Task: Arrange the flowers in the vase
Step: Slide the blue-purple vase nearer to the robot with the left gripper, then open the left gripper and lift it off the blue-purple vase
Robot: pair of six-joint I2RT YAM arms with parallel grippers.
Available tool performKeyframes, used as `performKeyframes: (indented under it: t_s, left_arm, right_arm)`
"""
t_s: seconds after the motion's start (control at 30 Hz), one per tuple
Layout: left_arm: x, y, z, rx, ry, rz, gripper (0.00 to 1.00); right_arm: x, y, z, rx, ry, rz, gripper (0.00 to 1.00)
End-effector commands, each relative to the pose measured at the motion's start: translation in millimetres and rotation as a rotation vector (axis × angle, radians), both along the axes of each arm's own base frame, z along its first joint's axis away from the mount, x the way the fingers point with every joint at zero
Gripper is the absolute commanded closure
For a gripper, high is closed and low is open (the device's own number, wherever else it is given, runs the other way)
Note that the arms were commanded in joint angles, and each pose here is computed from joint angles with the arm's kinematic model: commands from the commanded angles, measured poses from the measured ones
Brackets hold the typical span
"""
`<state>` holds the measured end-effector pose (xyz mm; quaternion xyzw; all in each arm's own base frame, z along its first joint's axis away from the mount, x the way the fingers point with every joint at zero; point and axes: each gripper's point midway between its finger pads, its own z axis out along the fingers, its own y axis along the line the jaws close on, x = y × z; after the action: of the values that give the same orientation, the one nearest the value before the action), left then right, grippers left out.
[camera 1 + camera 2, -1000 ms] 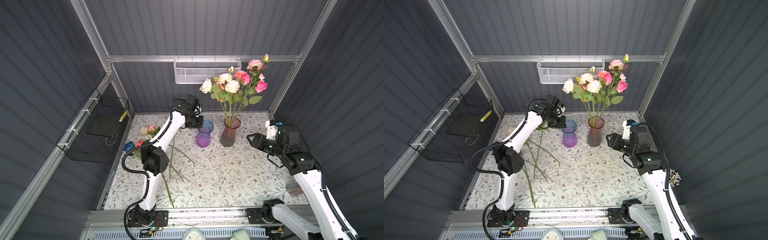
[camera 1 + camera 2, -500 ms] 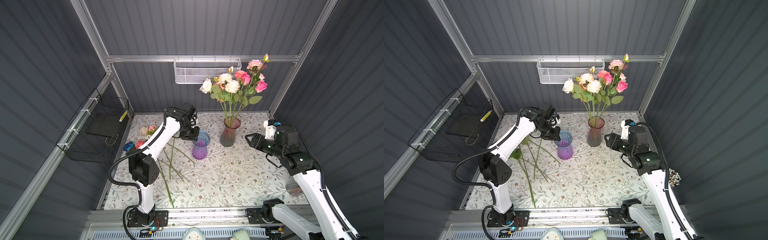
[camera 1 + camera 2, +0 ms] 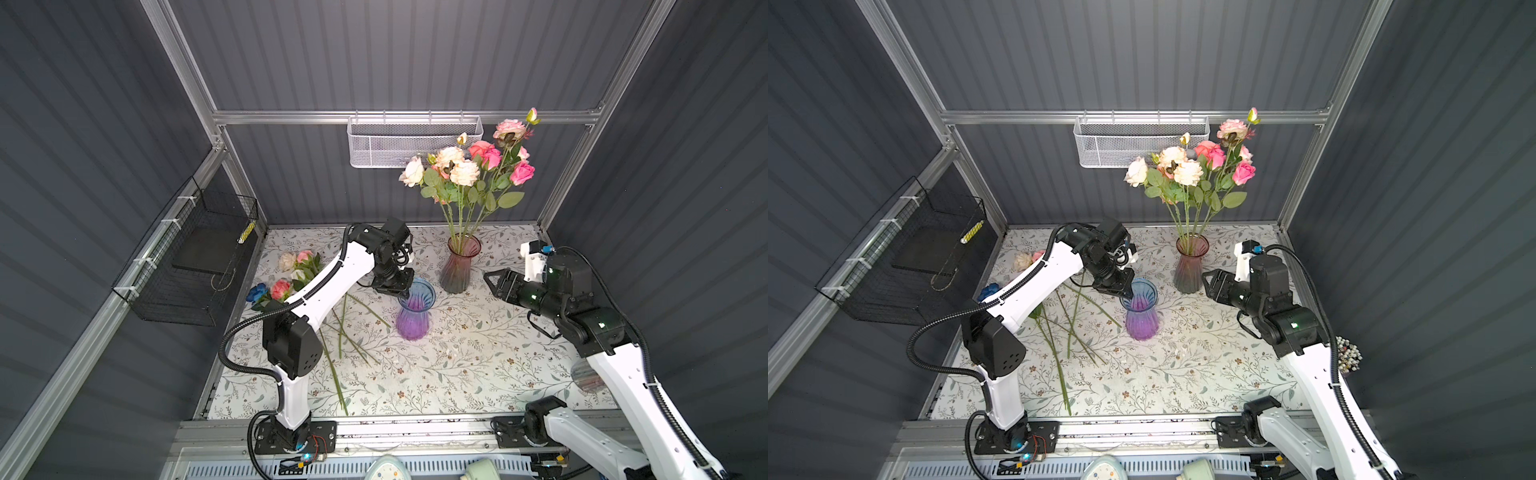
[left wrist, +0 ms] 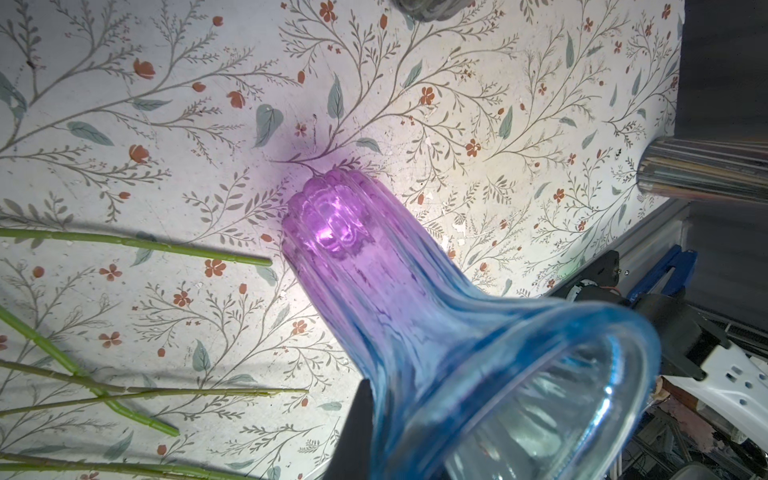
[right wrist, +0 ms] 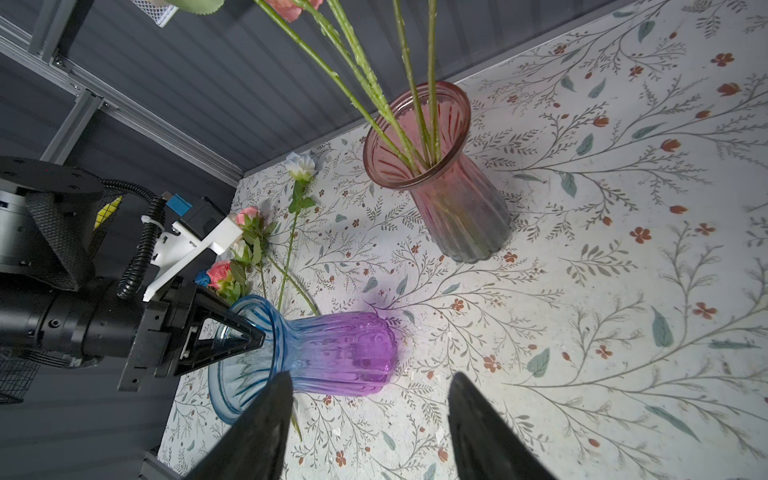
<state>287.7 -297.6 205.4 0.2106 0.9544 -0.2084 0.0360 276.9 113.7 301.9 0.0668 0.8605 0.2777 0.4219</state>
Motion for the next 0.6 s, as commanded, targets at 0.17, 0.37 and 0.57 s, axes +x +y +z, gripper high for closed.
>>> performKeyframes:
  t_s: [0.17,0.37,0.57]
  left_arm:
    - [0.9,10.7,11.7,0.032,-0.048,-0.001,0.75]
    - [17.8,11.4,34.6,0.034,-0.147,0.014,0.57]
    - [43.2,32.3,93.3,-0.003,-0.385,0.085,0.39]
  right_arm:
    - [1.7,1.9,7.4,0.0,-0.024,0.002,0.37]
    - [2.4,2.1,9.8,-0.005,-0.032,0.004,0.36]
    - [2.9,4.2,11.7,-0.004,-0.041,0.014,0.36]
